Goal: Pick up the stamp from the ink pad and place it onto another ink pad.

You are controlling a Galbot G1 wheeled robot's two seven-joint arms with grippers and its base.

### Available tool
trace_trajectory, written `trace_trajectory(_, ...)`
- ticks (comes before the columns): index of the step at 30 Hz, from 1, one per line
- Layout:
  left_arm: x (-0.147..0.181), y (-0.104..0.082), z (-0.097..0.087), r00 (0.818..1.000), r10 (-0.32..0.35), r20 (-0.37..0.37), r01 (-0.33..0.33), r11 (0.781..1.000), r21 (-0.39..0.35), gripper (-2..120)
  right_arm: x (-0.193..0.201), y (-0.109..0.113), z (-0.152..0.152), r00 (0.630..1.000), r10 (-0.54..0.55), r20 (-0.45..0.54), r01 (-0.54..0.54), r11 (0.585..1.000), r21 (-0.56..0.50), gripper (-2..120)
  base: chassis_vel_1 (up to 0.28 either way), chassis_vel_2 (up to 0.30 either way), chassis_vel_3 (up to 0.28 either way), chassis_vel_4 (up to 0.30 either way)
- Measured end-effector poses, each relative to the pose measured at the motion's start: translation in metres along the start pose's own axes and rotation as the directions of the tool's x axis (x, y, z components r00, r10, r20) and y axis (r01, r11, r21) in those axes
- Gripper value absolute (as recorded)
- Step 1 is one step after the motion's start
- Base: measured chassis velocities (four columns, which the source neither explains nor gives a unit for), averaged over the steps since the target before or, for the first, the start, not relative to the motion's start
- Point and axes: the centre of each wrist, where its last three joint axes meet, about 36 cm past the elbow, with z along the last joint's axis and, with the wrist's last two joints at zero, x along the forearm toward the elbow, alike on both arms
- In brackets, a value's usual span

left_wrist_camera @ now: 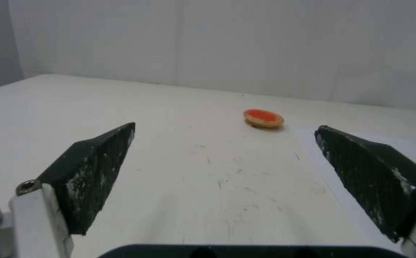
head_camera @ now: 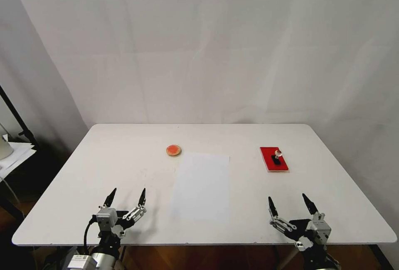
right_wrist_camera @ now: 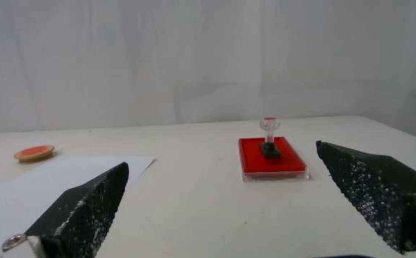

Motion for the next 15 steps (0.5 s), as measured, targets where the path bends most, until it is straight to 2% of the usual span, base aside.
trace_trajectory(15, 0.0, 0.0, 0.0, 1.0, 0.0, 0.0, 0.0, 1.0, 0.0, 100, -0.0055, -0.0047, -0.005, 1.0, -0.007, 0.001, 0.007, 1.0, -0.015, 100, 0.0, 0.0, 0.0, 0.0)
